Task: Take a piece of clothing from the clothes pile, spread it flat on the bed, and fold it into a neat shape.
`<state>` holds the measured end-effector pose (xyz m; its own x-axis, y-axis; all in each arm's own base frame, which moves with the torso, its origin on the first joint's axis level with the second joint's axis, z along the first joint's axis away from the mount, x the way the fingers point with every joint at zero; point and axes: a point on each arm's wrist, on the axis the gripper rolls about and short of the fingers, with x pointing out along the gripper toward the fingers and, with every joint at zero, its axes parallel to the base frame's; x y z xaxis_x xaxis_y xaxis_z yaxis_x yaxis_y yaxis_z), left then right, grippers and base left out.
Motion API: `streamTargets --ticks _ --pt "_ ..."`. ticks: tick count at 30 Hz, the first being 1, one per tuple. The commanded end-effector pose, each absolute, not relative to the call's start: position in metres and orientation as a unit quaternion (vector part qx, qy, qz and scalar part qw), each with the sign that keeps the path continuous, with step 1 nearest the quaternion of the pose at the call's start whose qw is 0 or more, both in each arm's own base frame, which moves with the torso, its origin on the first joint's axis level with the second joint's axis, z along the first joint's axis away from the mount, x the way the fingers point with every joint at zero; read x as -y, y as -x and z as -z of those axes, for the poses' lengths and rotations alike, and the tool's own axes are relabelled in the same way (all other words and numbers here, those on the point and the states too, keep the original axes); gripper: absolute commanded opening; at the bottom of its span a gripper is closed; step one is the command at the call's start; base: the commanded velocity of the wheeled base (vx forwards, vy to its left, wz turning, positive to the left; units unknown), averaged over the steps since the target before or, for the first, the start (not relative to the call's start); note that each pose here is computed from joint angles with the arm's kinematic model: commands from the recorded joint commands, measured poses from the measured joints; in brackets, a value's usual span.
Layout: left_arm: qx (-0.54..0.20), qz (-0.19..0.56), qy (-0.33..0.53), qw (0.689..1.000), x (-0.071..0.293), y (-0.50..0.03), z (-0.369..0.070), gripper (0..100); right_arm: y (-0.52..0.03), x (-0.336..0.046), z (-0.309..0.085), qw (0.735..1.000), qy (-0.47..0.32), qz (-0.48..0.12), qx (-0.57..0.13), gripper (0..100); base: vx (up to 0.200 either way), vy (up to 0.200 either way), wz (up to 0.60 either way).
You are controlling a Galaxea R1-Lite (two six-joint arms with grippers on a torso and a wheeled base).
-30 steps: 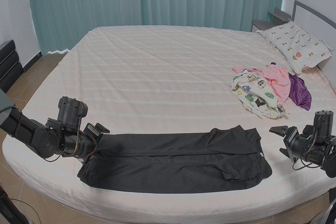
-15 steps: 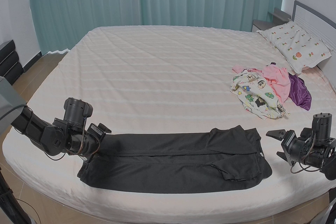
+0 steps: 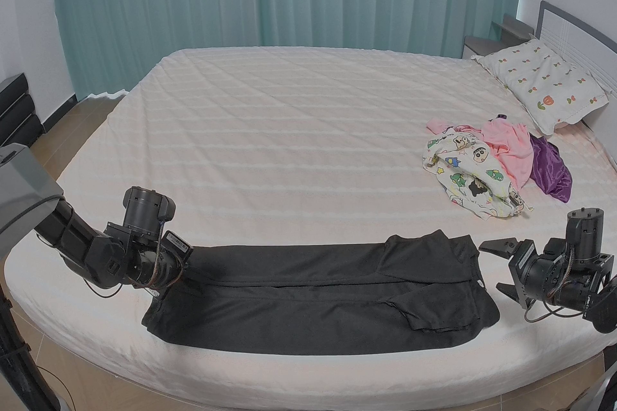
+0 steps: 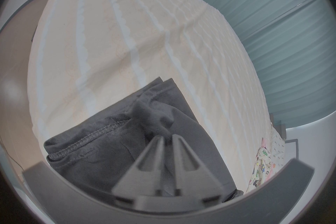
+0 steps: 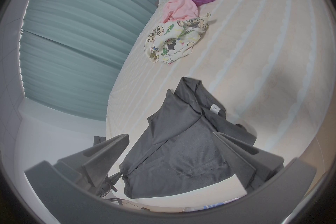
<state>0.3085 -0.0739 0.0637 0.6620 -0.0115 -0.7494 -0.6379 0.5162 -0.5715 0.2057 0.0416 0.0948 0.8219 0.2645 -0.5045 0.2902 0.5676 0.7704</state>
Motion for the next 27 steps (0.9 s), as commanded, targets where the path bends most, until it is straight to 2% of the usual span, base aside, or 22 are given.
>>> streamTargets --ticks 1,8,14,27 --pt "-0.362 -0.203 0.445 0.793 0.073 -0.307 -0.062 0 -0.208 -0.046 -0.089 0.829 -0.463 0.008 -0.313 100 0.000 0.000 0.00" --pt "-0.351 -0.198 0.454 0.794 0.073 -0.307 -0.069 0 -0.219 -0.057 -0.075 0.814 -0.469 0.017 -0.342 100 0.000 0.000 0.00" --pt "-0.336 -0.191 0.463 0.797 0.072 -0.306 -0.078 0 -0.224 -0.068 -0.075 0.805 -0.490 0.006 -0.333 100 0.000 0.000 0.00" --pt "-0.313 -0.178 0.476 0.803 0.069 -0.304 -0.087 0 -0.236 -0.079 -0.053 0.809 -0.470 0.038 -0.352 100 0.000 0.000 0.00"
